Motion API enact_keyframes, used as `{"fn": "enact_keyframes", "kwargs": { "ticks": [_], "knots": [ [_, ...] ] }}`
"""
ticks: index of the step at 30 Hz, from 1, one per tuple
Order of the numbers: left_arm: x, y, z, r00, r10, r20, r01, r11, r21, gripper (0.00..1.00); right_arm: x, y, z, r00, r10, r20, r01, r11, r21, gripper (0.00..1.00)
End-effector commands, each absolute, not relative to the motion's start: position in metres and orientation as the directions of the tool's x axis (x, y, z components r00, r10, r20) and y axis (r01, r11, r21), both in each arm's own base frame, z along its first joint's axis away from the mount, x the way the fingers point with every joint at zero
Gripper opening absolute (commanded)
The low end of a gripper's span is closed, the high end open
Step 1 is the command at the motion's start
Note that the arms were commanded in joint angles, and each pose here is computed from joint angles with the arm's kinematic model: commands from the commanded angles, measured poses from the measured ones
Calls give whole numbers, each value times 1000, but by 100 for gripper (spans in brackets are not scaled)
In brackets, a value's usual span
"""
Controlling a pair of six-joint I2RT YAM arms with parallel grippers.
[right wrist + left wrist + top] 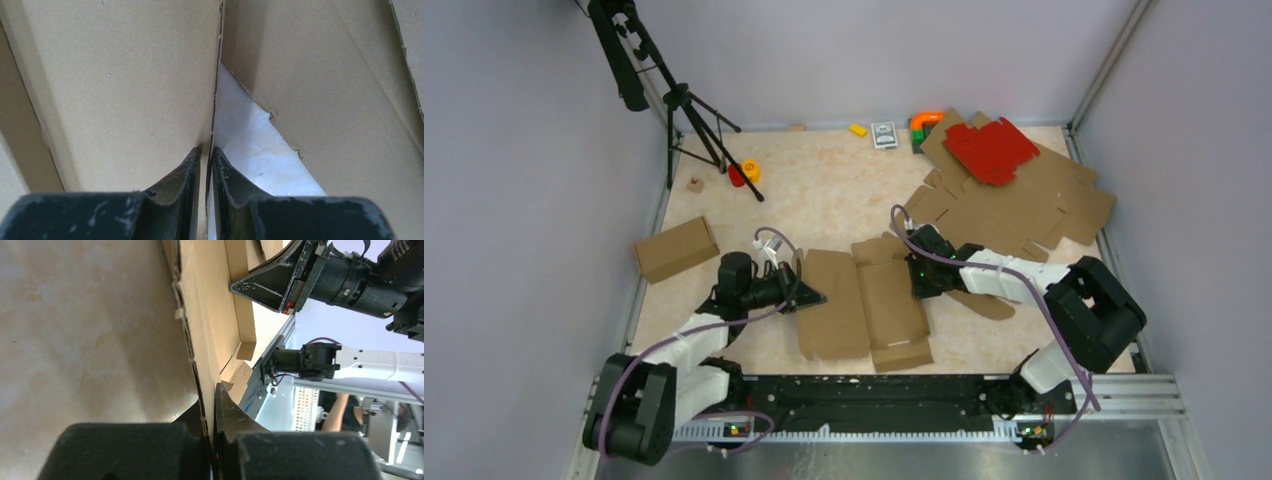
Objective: Fold the paper box
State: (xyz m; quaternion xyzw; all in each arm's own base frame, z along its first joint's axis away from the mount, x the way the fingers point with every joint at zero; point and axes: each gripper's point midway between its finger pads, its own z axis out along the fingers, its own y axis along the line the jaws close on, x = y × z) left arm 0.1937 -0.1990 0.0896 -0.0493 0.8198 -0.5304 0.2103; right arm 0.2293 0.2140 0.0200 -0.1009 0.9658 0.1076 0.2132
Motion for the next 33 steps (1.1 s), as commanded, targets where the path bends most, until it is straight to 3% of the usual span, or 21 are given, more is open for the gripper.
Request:
{"fn": "enact_keyframes", "kwargs": {
  "ticks": [1,6,17,33],
  "knots": [
    [212,-197,124,-816,-285,-503,331,483,-811,0,257,255,63,-821,-94,-563,-299,911,285,11],
    [218,-195,144,-735,-300,-609,410,518,-750,0,279,261,85,-742,-93,-664,-329,914,239,1],
    [223,-199,181,-444,-296,-846,559,646,-520,0,320,272,133,-461,52,-886,-367,898,244,0],
    [193,-216,172,-260,-134,-956,676,682,-279,0,305,274,156,-99,132,-986,-475,864,163,0]
  ]
}}
